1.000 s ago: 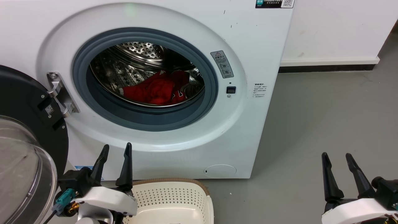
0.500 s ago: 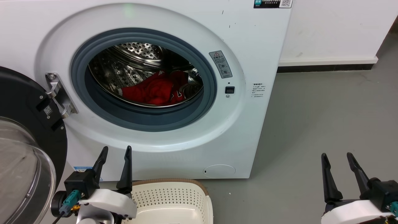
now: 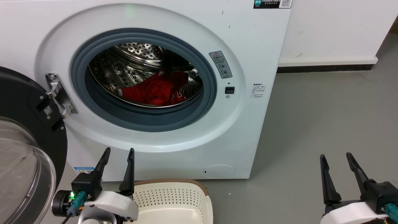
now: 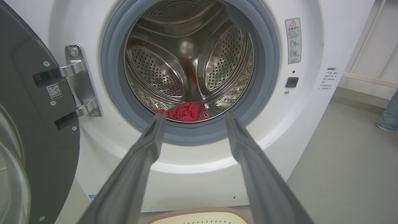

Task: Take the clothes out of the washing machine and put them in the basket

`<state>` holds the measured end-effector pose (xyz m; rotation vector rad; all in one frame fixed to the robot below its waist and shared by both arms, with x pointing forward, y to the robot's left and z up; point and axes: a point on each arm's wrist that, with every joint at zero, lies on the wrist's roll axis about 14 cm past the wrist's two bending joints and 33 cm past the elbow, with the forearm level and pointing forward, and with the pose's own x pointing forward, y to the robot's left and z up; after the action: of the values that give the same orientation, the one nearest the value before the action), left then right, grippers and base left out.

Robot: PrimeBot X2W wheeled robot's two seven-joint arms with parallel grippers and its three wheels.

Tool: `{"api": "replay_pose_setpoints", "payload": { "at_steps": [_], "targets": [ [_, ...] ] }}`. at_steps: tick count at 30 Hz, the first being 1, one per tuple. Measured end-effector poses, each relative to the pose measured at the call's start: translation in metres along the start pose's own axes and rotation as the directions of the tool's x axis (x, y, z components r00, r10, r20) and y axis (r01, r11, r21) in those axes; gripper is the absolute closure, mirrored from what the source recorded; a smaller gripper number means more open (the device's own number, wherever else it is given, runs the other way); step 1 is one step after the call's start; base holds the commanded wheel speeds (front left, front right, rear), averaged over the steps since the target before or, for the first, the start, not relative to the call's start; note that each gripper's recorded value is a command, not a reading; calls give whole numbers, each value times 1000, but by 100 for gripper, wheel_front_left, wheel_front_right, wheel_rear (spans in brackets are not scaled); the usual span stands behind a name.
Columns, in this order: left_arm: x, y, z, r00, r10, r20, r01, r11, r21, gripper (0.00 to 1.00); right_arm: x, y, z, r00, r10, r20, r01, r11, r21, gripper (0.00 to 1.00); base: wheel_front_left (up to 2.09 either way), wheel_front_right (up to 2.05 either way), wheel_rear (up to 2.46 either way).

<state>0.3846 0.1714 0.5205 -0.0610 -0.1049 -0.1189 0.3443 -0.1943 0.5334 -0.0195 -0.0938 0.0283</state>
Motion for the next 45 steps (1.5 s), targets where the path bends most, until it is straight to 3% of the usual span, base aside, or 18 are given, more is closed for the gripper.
{"api": "replay_pose_setpoints", "payload": {
  "at_steps": [33, 38, 45],
  "targets": [
    [5, 1, -8, 1000, 6, -18, -6, 1000, 5, 0, -1, -1, -7, 1000, -5, -11, 5, 1000, 22, 0, 0, 0, 0],
    [27, -3, 4, 999, -31, 14, 30, 999, 41, 0, 4, -2, -4, 1000, -9, -2, 9, 1000, 22, 0, 0, 0, 0],
    [100, -11, 11, 992, -121, 23, 118, 988, 104, 0, 27, -3, -7, 1000, -8, 0, 8, 1000, 20, 0, 0, 0, 0]
  ]
}}
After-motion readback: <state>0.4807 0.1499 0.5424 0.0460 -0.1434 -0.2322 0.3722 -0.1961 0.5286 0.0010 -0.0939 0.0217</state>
